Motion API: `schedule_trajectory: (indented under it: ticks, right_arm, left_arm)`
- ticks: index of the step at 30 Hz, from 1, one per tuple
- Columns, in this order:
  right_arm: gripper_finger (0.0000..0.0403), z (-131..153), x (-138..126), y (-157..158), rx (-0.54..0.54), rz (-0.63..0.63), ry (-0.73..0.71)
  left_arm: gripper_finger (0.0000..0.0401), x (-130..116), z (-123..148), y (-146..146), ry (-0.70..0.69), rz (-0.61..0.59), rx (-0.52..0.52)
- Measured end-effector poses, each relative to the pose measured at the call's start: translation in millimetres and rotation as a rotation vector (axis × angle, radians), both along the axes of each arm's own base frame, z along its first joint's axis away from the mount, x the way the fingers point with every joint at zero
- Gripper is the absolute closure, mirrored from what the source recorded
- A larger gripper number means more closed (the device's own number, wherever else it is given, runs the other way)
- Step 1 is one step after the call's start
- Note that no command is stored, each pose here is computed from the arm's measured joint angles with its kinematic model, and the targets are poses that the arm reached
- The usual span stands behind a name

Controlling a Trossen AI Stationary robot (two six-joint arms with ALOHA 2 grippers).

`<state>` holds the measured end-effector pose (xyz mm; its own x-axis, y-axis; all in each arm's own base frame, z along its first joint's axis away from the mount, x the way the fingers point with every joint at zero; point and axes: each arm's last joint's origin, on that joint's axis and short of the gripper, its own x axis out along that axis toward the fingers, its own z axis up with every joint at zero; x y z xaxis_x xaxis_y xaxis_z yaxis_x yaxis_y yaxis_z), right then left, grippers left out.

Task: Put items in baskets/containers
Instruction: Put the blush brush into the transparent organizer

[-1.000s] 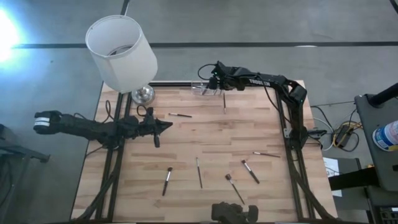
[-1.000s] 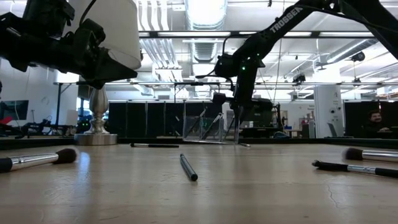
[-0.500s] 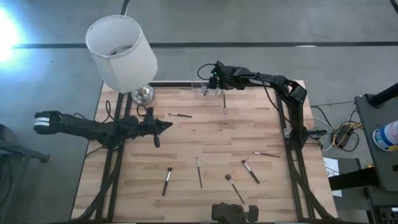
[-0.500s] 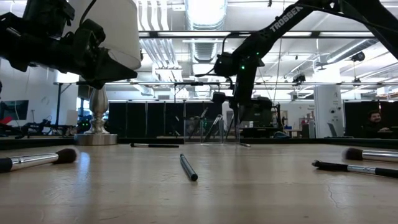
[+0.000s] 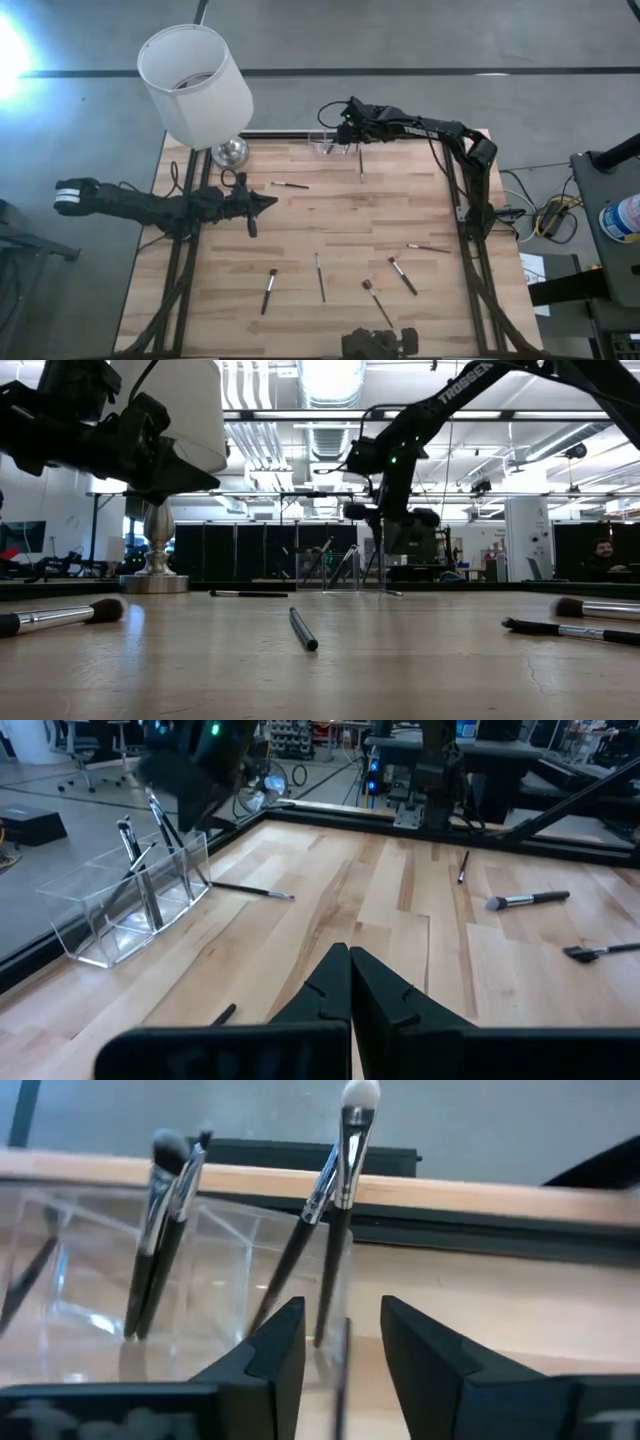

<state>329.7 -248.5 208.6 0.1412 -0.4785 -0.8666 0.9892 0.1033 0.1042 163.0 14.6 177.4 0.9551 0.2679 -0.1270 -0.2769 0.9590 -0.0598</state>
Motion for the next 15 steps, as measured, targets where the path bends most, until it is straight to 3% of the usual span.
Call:
schedule_trajectory:
  ticks: [9,15]
  right_arm:
    - [0.0386,35,-30,39,-0.139,0.191,0.177]
    - [0.0394,34,-54,103,-0.246,0.403,0.134]
  left_arm:
    - [0.0401,0,-2,0,0.016,-0.002,-0.004]
    - [0.0401,0,-4,-1,0.017,-0.034,-0.03]
